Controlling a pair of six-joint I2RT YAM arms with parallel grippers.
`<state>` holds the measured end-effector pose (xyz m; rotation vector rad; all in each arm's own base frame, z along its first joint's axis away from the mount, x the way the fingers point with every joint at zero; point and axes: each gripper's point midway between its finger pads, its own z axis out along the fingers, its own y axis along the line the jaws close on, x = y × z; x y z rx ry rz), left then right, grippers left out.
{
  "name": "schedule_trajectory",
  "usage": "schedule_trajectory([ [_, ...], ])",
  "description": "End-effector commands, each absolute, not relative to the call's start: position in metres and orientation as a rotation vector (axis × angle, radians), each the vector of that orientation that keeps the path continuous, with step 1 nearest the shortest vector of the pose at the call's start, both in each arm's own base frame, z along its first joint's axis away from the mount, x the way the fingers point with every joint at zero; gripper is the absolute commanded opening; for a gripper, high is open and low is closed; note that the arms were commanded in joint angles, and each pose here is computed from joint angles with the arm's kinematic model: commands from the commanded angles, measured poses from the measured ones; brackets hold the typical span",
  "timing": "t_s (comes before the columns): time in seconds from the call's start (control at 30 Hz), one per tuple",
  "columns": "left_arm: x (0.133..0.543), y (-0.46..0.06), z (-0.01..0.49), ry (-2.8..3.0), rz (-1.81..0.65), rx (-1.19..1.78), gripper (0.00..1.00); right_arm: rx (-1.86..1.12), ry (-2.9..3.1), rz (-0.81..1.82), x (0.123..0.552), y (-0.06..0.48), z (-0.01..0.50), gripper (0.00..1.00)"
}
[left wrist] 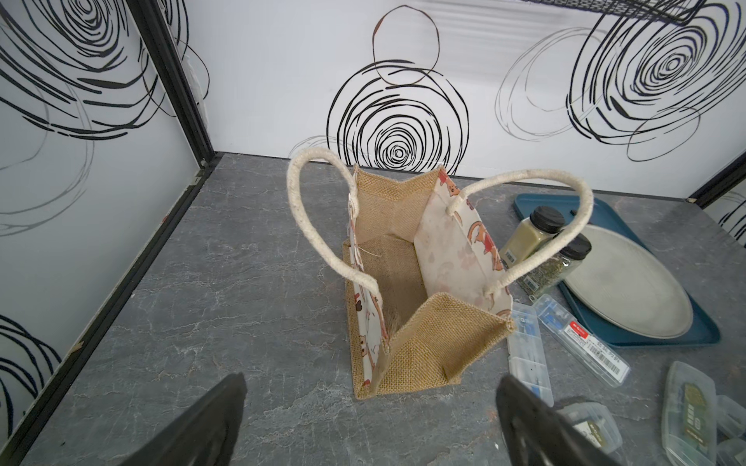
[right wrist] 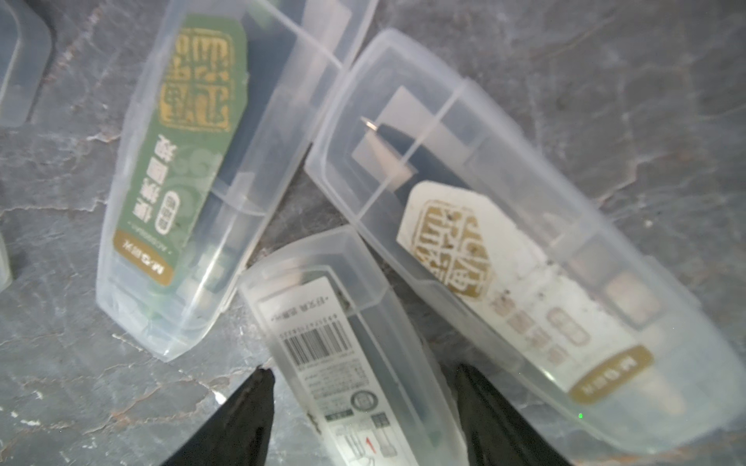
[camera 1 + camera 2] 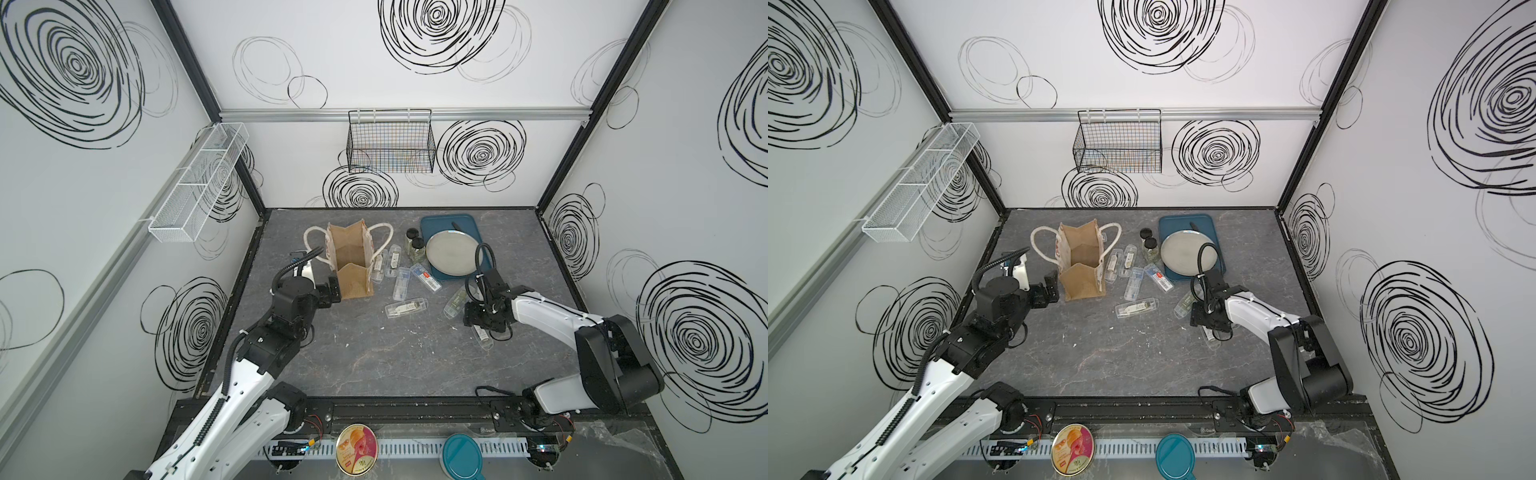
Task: Put the compass set into the canvas bag
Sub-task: Pick up the compass set at the center of the board.
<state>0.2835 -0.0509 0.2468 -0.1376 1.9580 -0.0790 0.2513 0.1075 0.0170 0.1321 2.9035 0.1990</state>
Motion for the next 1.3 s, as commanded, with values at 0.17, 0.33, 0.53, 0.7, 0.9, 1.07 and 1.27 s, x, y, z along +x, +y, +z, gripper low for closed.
schedule_trajectory([
  [0.17,0.285,-0.051,0.263,1.929,-0.098,-0.164,0.99,0.163,2.976,0.092,0.238,0.101,0.002,0.70],
  [0.33,0.283,-0.047,0.264,1.947,-0.083,-0.187,0.99,0.138,2.996,0.033,0.234,0.102,-0.004,0.66],
  [0.53,0.278,-0.042,0.266,1.954,-0.091,-0.229,0.99,0.113,2.998,0.001,0.229,0.107,-0.006,0.58],
  [0.7,0.278,-0.040,0.266,1.956,-0.131,-0.266,0.99,0.088,2.955,-0.009,0.232,0.110,0.013,0.50],
  [0.9,0.279,-0.027,0.268,1.952,-0.161,-0.330,0.99,0.086,2.841,0.062,0.240,0.117,0.061,0.47],
  [1.07,0.280,-0.016,0.273,1.944,-0.209,-0.400,0.99,0.081,2.738,0.169,0.246,0.125,0.105,0.45],
  [1.27,0.280,-0.006,0.272,1.939,-0.271,-0.474,0.99,-0.039,2.579,0.306,0.267,0.155,0.169,0.45],
])
